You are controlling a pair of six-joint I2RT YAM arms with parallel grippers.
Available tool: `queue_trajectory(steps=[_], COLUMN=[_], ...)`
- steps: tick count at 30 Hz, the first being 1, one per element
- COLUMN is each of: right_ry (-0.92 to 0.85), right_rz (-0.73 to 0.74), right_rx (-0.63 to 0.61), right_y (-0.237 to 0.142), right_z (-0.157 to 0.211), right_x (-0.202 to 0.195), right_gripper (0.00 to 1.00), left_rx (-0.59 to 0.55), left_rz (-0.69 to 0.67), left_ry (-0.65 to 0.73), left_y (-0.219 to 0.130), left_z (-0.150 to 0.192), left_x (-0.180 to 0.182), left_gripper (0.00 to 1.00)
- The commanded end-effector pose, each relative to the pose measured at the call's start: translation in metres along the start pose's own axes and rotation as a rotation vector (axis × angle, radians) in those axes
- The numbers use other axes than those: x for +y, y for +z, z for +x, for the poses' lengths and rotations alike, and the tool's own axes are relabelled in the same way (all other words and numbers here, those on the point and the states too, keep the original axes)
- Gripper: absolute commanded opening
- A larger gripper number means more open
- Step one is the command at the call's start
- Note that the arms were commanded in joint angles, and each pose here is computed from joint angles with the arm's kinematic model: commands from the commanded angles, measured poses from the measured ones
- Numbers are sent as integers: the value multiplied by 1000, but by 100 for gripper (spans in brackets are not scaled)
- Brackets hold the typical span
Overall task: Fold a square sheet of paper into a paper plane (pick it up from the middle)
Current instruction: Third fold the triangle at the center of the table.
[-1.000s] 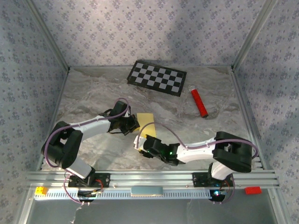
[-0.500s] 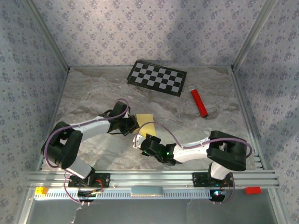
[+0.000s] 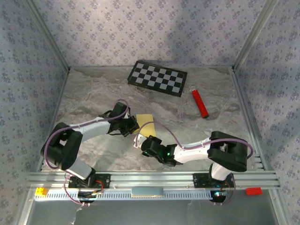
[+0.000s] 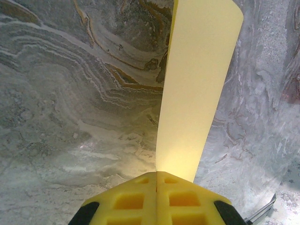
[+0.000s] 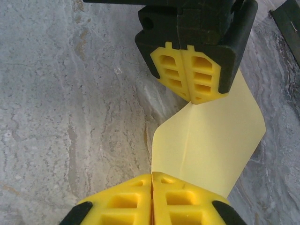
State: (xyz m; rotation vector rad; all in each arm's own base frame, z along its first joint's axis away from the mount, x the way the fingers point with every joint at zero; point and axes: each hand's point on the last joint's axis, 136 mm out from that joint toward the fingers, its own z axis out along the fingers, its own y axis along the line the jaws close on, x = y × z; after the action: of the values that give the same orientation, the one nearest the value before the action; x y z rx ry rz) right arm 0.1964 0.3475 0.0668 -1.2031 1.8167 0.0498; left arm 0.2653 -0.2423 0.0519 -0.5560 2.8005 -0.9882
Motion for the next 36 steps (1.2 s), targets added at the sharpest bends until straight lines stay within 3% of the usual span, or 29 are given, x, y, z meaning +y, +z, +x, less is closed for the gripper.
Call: queue_trajectory(steps=[1, 6, 10, 16, 19, 23, 29, 36], right_ry=[34, 64, 128, 321, 496, 666, 790, 863], right_rz=[17, 4, -52, -291, -433, -629, -791, -834], right_rx=[8, 18, 24, 94, 186, 236, 208, 162], right_y=[-3, -3, -4, -4, -2, 0, 1, 1], right_z=[1, 4, 4, 7, 10, 5, -14, -20], right_x=[-7, -9, -6, 2, 0, 4, 13, 16], right_gripper=[5, 0, 0, 0, 0, 0, 0, 0], left_rx=[-7, -15, -39, -87, -109, -119, -119, -50], left_rz=[14, 7, -18, -46, -38, -9, 42, 80], left_ry=[-10, -12, -15, -2, 5, 22, 70, 103], left_y=[-7, -9, -14, -31, -40, -47, -54, -36], left_z=[0, -1, -4, -11, -16, -23, -39, -53], left_x=[-2, 0, 5, 9, 8, 1, -21, -42], left_gripper=[0, 1, 13, 31, 34, 33, 26, 16])
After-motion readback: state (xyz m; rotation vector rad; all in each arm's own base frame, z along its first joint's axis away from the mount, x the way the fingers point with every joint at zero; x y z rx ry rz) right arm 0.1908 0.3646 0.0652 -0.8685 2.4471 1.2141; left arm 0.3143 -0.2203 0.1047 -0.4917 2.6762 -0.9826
